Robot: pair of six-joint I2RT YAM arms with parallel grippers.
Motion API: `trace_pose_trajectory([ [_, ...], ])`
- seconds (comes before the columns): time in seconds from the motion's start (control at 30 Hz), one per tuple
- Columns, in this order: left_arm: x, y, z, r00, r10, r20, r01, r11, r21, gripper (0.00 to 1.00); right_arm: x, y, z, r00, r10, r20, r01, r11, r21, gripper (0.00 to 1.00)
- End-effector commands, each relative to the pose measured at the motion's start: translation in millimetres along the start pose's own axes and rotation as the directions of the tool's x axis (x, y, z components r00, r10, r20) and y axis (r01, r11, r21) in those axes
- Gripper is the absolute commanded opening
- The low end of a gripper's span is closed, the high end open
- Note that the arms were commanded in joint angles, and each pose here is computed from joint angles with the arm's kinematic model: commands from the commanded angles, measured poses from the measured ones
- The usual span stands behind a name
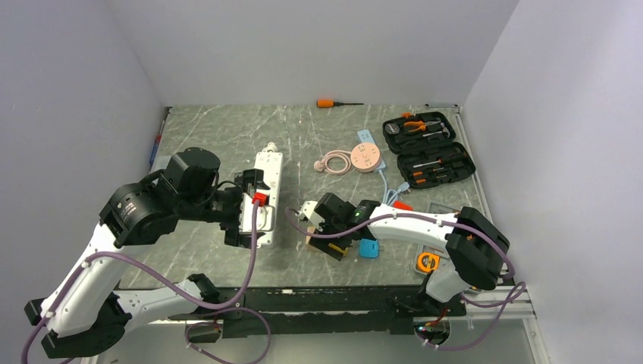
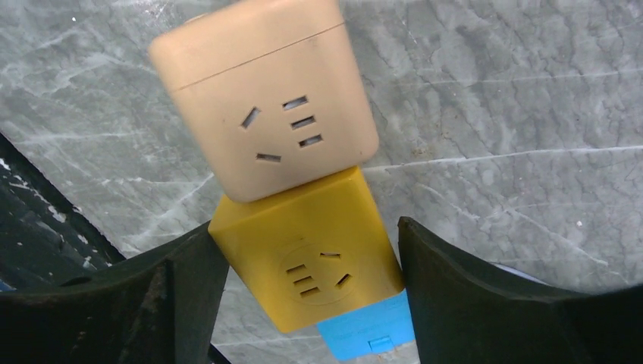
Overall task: Pull the plug off the socket
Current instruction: Remove the plug from the socket.
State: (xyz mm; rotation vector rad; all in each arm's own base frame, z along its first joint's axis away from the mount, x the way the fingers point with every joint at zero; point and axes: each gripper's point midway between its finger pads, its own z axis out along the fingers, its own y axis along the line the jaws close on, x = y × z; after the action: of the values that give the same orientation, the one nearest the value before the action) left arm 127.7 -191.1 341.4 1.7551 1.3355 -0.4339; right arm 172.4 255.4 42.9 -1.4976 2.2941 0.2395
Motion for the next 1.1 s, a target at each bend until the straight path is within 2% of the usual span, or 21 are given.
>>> trace_pose_trajectory([
  [0.0, -11, 6, -4, 0.999, 0.000, 0.045, 0.002, 1.000, -0.029, 0.99, -13, 2, 5, 0.992, 0.101, 0.076, -0.103, 0.994, 0.022, 0.72],
  [0.1, -12, 10, -6, 0.999, 0.006, 0.043, -0.004, 0.999, -0.045, 0.99, -9, 10, 7, 0.984, 0.155, 0.092, -0.155, 0.988, -0.004, 0.59],
  [0.17, -13, 11, -5, 0.999, 0.002, 0.044, 0.000, 0.999, -0.045, 0.99, -6, 13, 6, 0.976, 0.194, 0.102, -0.195, 0.981, -0.009, 0.58],
  [0.2, -13, 10, -5, 0.999, 0.001, 0.047, 0.001, 0.999, -0.040, 0.99, -5, 15, 5, 0.972, 0.207, 0.108, -0.207, 0.978, -0.013, 0.59],
  [0.3, -15, 9, -3, 0.998, -0.009, 0.057, 0.011, 1.000, -0.026, 0.99, -4, 21, 4, 0.965, 0.226, 0.130, -0.224, 0.974, -0.033, 0.80],
  [0.43, -16, 10, -1, 0.998, -0.023, 0.057, 0.024, 0.999, -0.020, 0.99, -1, 23, 6, 0.961, 0.251, 0.116, -0.249, 0.968, -0.033, 0.84],
  [0.53, -15, 11, 0, 0.998, -0.026, 0.054, 0.027, 0.999, -0.021, 0.99, 2, 24, 12, 0.961, 0.266, 0.082, -0.264, 0.964, -0.030, 0.83],
  [0.7, -14, 10, 3, 0.998, -0.035, 0.054, 0.036, 0.999, -0.011, 0.99, -2, 26, 21, 0.952, 0.299, 0.066, -0.298, 0.954, -0.031, 0.69],
  [0.8, -12, 9, 6, 0.998, -0.041, 0.053, 0.041, 0.999, -0.004, 0.99, -7, 25, 21, 0.944, 0.316, 0.094, -0.315, 0.949, -0.028, 0.53],
  [0.9, -9, 8, 10, 0.998, -0.047, 0.049, 0.047, 0.999, 0.002, 0.99, -16, 18, 12, 0.935, 0.323, 0.145, -0.326, 0.945, -0.005, 0.36],
  [1.07, 1, 6, 17, 0.999, -0.024, 0.028, 0.024, 1.000, 0.011, 0.99, -44, 12, -31, 0.901, 0.320, 0.292, -0.325, 0.945, -0.032, 0.16],
])
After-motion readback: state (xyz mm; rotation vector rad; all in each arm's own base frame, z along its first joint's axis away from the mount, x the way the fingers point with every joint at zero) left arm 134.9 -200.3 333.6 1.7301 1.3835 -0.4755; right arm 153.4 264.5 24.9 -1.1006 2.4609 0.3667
